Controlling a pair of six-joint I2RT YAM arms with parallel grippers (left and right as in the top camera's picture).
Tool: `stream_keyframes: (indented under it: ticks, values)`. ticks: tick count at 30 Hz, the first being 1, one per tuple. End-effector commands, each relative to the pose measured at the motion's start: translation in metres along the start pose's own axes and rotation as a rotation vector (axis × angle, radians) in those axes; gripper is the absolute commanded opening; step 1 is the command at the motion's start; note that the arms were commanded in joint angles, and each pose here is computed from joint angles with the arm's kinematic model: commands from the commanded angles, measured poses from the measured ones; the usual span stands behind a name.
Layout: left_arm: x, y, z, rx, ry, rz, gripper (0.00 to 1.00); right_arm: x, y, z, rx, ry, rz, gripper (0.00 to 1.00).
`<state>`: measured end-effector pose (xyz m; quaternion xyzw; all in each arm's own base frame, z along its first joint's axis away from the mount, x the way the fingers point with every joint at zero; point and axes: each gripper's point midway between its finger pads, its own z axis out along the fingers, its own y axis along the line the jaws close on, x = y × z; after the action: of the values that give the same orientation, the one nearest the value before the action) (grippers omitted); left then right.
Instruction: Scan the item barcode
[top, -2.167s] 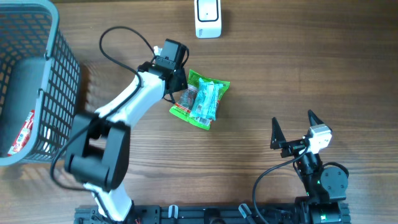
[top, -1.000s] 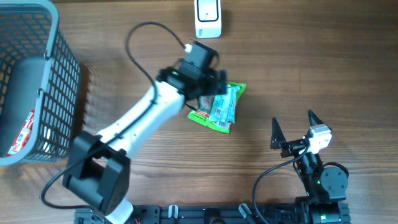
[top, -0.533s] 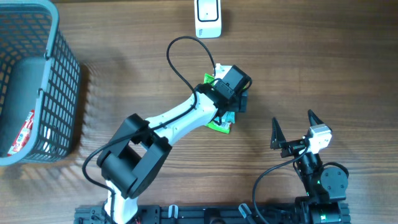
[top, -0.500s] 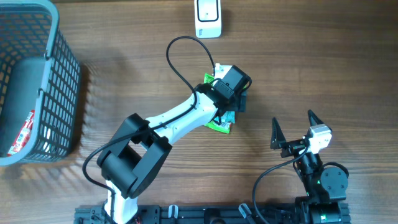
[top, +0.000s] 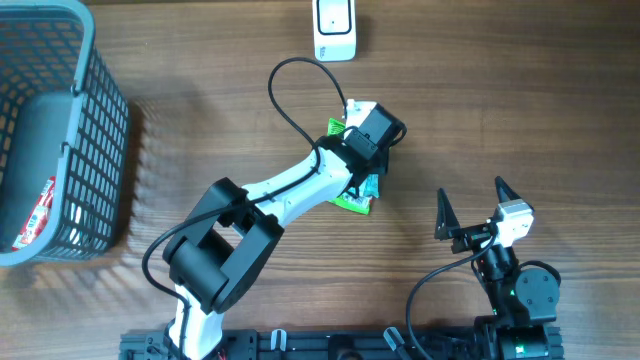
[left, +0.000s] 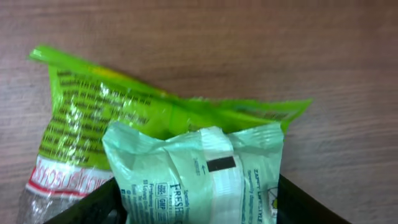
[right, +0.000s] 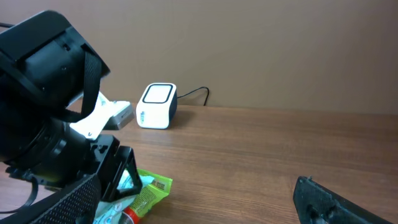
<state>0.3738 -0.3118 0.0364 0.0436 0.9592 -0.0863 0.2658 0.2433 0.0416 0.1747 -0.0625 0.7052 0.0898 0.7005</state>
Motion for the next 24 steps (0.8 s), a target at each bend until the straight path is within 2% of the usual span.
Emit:
stream_keyframes:
  ticks: [1, 4, 10, 16, 21, 24]
  values:
    - [-0.014, 0.01, 0.002, -0.048, -0.054, 0.07, 0.65, -0.002, -0.002, 0.0, 0.01, -0.009, -0.013, 1.0]
    - [-0.029, 0.017, -0.006, -0.086, -0.102, 0.106, 0.63, -0.002, -0.002, 0.0, 0.01, -0.009, -0.013, 1.0]
    - [-0.035, 0.019, -0.008, -0.088, -0.114, 0.147, 0.73, -0.002, -0.002, 0.0, 0.01, -0.009, -0.013, 1.0]
    - [-0.043, 0.021, -0.011, -0.089, -0.135, 0.183, 0.94, -0.002, -0.002, 0.0, 0.01, -0.009, -0.013, 1.0]
    - [-0.075, 0.02, -0.047, -0.065, -0.198, 0.142, 0.98, -0.002, -0.002, 0.0, 0.01, -0.009, -0.013, 1.0]
    - [-0.089, 0.036, -0.074, -0.073, -0.211, 0.083, 0.98, -0.002, -0.002, 0.0, 0.01, -0.009, -0.012, 1.0]
